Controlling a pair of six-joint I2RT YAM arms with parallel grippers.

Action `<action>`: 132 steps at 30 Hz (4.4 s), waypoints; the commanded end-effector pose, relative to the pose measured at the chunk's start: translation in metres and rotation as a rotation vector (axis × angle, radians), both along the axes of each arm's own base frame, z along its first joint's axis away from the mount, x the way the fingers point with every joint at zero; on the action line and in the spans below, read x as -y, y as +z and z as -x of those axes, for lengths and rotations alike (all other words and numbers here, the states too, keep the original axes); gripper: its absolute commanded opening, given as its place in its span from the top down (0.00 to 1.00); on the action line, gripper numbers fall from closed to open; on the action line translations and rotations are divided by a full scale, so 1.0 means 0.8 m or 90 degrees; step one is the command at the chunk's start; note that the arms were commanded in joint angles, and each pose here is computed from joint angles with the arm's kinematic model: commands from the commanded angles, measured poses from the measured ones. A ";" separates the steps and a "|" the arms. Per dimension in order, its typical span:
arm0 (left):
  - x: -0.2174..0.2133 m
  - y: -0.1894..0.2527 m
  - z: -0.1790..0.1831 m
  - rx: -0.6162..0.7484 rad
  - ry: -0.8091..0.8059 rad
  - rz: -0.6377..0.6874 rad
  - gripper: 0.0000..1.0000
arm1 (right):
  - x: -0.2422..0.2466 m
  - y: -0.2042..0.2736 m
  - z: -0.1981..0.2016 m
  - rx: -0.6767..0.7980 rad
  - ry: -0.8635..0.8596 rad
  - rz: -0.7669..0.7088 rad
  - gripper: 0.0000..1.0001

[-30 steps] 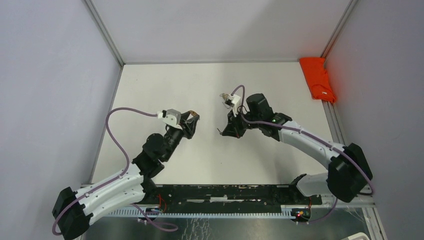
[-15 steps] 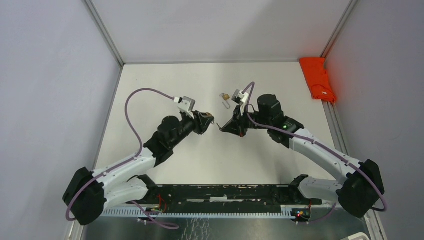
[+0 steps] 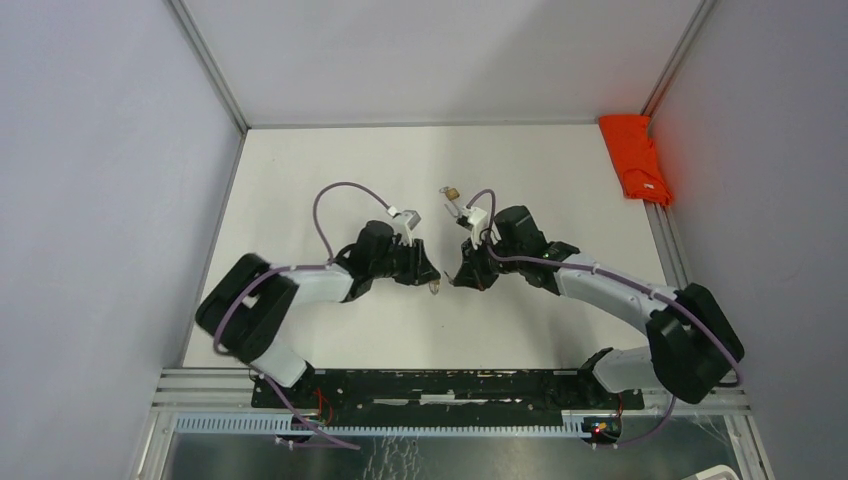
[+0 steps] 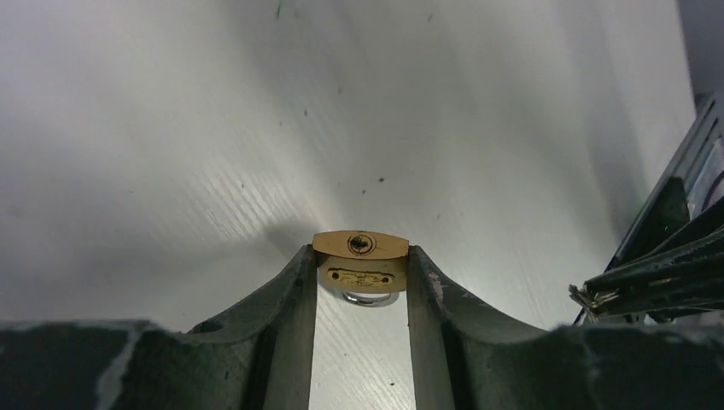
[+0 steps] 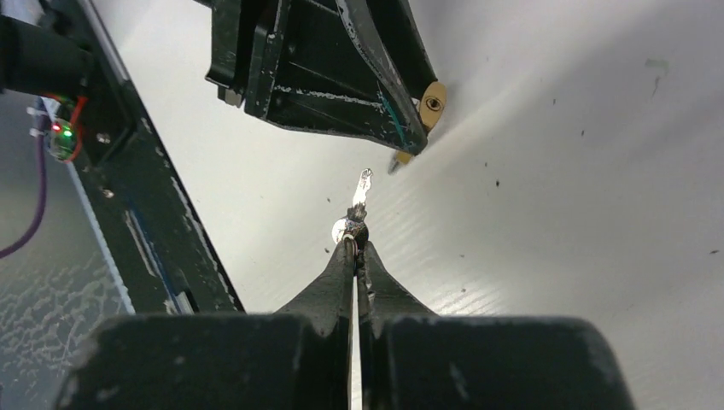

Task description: Unlock with the key

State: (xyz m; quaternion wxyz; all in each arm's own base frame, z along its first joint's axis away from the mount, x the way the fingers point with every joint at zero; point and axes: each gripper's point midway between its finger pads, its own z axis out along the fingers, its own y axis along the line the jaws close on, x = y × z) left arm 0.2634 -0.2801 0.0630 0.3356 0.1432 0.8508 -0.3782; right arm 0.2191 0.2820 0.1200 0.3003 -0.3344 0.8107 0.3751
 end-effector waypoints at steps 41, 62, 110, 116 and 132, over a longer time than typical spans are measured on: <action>0.025 -0.039 -0.011 -0.091 -0.036 -0.028 0.98 | -0.010 -0.097 -0.053 -0.048 -0.055 0.068 0.73; -0.106 0.062 -0.063 0.060 0.267 -0.147 0.98 | -0.028 -0.109 -0.064 0.030 0.006 0.277 0.74; -0.177 0.146 -0.054 0.169 0.433 -0.133 0.98 | -0.042 -0.127 -0.029 0.005 0.042 0.331 1.00; -0.179 0.148 -0.051 0.173 0.431 -0.132 0.98 | -0.028 -0.132 -0.017 -0.002 0.039 0.345 1.00; -0.163 0.150 -0.053 0.175 0.399 -0.109 0.98 | -0.002 -0.114 0.010 -0.009 0.035 0.343 0.89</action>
